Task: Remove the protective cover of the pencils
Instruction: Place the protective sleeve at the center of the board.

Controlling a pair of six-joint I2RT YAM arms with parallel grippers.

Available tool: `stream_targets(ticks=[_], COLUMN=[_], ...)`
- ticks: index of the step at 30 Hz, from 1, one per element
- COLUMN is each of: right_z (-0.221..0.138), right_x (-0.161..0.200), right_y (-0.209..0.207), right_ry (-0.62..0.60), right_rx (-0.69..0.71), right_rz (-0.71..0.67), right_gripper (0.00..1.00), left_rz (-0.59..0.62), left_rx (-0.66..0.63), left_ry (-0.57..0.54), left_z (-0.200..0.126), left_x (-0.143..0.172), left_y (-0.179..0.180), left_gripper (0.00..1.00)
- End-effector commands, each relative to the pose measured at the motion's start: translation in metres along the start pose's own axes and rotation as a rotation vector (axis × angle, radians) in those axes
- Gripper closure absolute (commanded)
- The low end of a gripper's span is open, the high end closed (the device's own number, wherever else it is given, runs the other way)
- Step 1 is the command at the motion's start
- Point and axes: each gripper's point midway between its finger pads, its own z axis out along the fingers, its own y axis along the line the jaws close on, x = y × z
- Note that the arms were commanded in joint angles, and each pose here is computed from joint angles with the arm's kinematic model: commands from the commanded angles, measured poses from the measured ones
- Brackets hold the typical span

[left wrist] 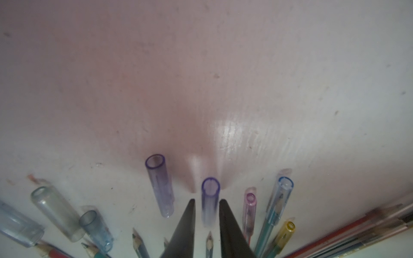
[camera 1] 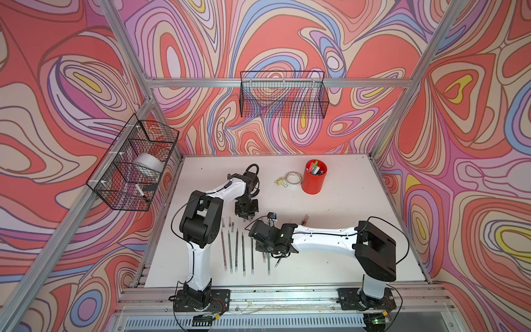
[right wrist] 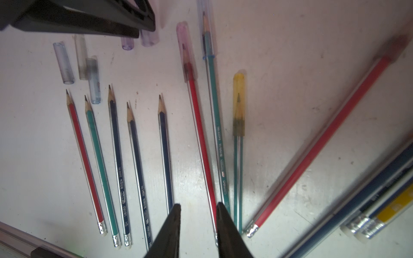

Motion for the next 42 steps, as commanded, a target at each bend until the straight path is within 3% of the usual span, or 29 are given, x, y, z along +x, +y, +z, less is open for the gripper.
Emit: stream_targets(ticks=[1, 42], right_z=[0.007, 0.046], right_x=[0.000, 0.000], right_y=[-0.006, -0.009], right_ry=[0.001, 0.068], right_rx=[0.021, 0.125], right_rz=[-0.001, -0.055], right_gripper=[0.72, 0.77], left_rz=[-0.005, 0.003], left_rx=[-0.039, -0.040], left_ry=[0.040, 0.051], left_z=[0.005, 0.007], left_x=[0.005, 0.004], left_y=[0.003, 0.001], left_gripper=[0.70, 0.76])
